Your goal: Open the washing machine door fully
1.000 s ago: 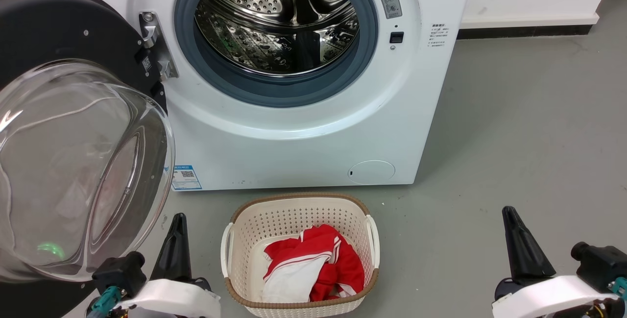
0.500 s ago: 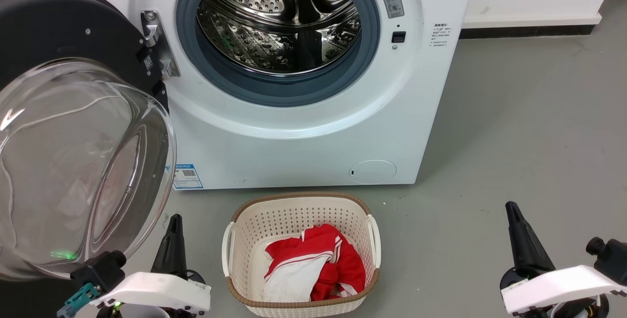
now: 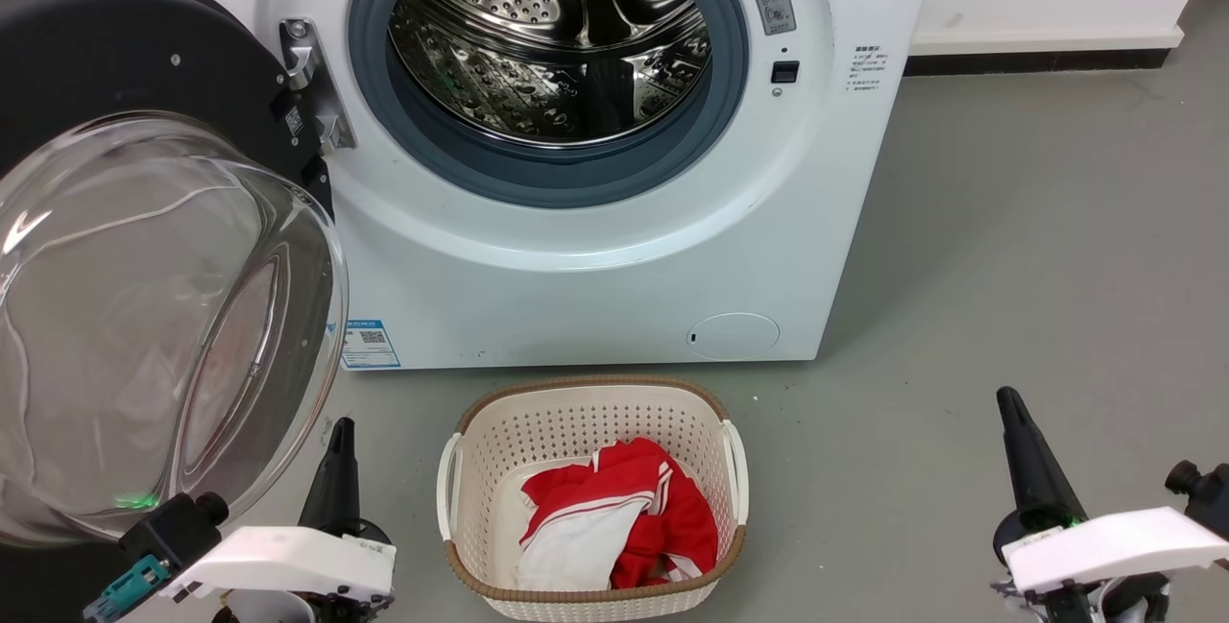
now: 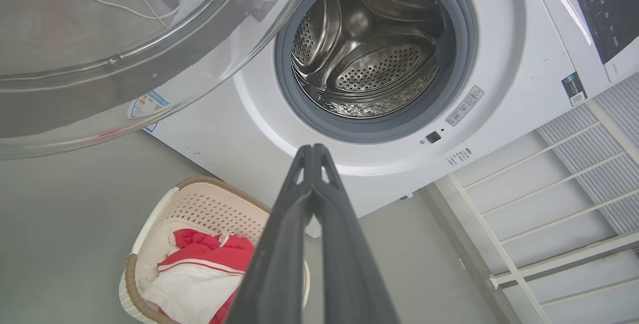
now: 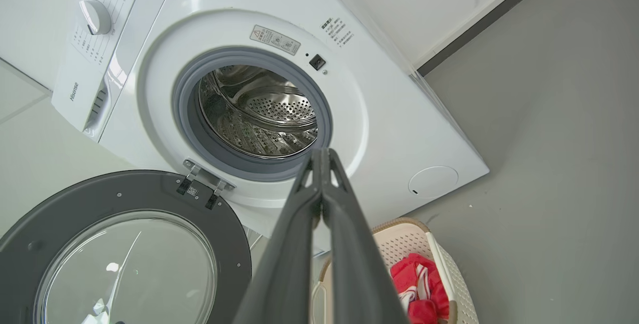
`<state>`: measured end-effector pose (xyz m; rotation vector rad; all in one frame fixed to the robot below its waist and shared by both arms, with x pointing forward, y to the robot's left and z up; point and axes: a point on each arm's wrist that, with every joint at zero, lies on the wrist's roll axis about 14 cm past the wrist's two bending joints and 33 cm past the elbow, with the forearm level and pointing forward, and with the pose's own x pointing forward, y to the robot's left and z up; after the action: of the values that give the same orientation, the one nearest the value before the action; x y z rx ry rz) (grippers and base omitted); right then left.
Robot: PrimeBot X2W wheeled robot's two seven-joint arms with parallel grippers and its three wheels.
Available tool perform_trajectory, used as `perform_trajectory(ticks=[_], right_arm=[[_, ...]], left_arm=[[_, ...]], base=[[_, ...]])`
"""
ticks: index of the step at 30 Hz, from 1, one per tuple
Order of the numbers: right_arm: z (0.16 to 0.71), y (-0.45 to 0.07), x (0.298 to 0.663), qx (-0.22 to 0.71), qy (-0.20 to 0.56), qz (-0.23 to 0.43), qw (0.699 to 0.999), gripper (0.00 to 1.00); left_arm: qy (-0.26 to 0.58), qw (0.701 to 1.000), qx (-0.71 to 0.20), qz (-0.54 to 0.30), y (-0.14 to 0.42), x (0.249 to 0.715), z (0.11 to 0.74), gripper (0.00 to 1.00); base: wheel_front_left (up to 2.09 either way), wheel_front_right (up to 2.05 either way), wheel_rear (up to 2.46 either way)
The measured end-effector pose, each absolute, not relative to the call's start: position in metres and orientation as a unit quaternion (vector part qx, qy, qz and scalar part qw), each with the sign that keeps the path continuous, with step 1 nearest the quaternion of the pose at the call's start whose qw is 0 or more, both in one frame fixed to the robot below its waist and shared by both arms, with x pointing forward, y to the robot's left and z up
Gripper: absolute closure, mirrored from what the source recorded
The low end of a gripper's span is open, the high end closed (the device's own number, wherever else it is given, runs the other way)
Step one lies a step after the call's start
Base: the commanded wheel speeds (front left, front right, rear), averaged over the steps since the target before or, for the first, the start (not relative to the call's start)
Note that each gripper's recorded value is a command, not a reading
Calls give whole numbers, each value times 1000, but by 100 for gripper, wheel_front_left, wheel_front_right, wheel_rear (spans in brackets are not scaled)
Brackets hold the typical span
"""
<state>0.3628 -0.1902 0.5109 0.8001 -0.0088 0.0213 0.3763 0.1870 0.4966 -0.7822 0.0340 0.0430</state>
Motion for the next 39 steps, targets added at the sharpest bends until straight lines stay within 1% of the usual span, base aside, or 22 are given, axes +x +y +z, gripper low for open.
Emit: perform_trajectory(ticks=[17,39], right_arm=[[509,-193,370,483,0,5,876,100],[506,-197,377,578,4,-1,816,100]], left_arm=[[24,878,-477,24,190,379,495,100],[23,817,-576,20,193,383,496,100]], base=[[0,0,0],[0,0,0]])
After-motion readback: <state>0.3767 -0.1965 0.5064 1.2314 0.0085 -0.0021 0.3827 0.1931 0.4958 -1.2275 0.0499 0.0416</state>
